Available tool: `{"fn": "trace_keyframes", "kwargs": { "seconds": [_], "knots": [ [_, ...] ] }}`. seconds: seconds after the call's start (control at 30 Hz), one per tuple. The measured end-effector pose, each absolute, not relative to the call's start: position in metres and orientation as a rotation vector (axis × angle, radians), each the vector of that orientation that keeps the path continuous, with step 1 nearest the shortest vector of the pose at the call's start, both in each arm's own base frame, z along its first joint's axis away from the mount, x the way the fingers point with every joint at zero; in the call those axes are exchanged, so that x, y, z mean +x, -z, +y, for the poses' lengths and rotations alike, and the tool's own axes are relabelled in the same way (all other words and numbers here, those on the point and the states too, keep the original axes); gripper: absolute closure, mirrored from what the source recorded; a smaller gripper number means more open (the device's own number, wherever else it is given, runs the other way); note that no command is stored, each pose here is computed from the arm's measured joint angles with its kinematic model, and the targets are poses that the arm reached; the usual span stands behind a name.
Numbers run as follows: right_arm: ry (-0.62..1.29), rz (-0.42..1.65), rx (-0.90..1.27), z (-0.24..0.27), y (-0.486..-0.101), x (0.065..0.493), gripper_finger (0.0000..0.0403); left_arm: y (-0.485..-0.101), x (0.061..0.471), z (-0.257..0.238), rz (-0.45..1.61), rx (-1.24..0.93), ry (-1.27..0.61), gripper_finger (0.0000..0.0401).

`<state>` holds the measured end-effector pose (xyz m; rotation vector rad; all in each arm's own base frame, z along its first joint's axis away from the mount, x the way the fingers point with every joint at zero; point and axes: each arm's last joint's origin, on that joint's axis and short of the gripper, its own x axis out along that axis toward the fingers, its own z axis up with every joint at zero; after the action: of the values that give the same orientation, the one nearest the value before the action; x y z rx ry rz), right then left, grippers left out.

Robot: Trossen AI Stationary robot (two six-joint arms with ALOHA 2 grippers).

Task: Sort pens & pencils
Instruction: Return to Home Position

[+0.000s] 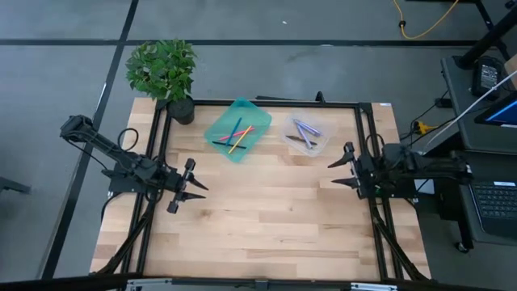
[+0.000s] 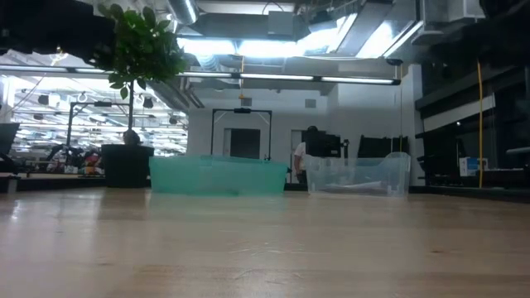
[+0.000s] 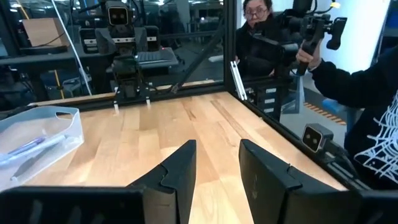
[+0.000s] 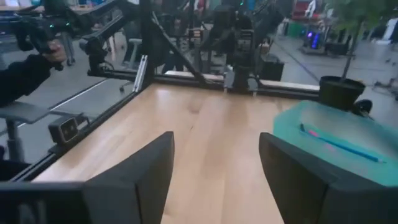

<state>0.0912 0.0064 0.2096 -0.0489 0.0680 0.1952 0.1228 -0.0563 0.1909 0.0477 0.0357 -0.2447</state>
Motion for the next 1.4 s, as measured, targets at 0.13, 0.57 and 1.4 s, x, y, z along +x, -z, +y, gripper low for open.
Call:
{"fn": "trace_keyframes", "kwargs": {
  "seconds": [0.13,0.57,1.4],
  "knots": [
    [-0.164,0.019,-0.078,0.007,-0.196,0.096,0.0167,-0.188,0.123,-0.056,0.059,0.057,0.246,0.0286],
    [-0.117,-0.027,-0.087,0.006,-0.169,0.103,0.0167,-0.161,0.119,-0.051,0.053,0.025,0.251,0.0286],
    [-0.119,0.014,-0.053,0.006,-0.165,0.103,0.0167,-0.159,0.119,-0.052,0.075,0.034,0.285,0.0286]
  ]
}}
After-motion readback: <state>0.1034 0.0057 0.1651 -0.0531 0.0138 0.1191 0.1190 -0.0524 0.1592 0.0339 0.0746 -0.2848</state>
